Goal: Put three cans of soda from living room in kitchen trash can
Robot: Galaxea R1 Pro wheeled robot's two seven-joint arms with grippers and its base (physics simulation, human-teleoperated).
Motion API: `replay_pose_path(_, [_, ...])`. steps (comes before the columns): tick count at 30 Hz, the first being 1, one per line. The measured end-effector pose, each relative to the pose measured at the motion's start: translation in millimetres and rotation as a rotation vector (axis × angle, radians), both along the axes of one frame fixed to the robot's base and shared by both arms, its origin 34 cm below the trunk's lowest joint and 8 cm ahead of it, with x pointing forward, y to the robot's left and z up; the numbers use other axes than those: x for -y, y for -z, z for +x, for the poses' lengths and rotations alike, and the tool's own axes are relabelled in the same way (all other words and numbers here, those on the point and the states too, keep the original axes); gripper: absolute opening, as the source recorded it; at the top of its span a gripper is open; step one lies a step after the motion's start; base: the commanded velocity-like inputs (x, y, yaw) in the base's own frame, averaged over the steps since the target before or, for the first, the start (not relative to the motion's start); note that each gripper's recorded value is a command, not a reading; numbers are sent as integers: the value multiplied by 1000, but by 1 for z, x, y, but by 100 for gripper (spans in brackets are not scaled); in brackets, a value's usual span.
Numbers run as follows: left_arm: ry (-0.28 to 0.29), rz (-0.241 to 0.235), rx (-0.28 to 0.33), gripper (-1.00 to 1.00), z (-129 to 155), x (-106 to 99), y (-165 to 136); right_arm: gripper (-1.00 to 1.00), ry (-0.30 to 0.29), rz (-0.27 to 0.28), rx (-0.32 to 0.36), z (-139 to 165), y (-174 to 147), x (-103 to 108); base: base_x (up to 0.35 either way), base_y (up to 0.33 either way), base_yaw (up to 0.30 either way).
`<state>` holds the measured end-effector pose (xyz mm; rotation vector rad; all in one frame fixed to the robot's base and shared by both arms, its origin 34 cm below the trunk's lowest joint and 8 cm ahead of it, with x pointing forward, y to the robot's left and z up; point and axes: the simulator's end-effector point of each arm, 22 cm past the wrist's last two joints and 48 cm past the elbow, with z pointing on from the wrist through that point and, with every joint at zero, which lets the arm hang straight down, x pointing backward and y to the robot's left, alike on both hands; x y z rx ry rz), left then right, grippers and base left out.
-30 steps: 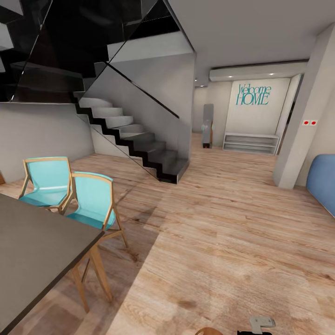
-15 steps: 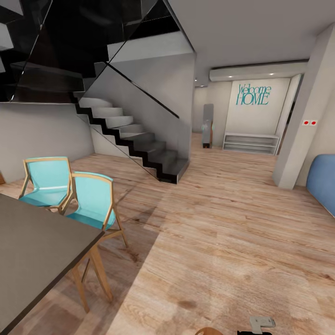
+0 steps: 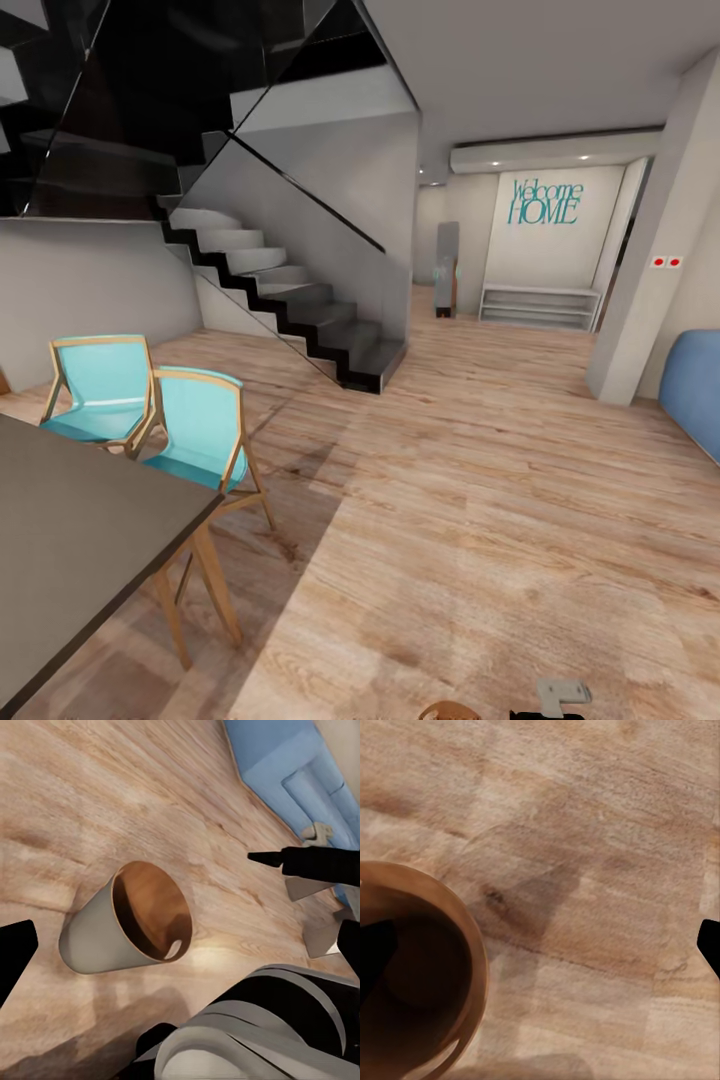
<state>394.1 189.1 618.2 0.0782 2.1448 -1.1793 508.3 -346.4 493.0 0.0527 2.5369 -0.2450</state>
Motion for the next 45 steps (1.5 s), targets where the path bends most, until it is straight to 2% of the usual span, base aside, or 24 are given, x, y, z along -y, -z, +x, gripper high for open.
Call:
replay_pose_path(39, [1, 0, -56, 100, -19, 0, 90, 100, -1, 0, -58, -27, 97, 0, 0, 0, 0])
replay_pose_path(45, [2, -1, -63, 100, -21, 0, 92, 100, -1, 0, -66, -29, 100, 0, 0, 0, 0])
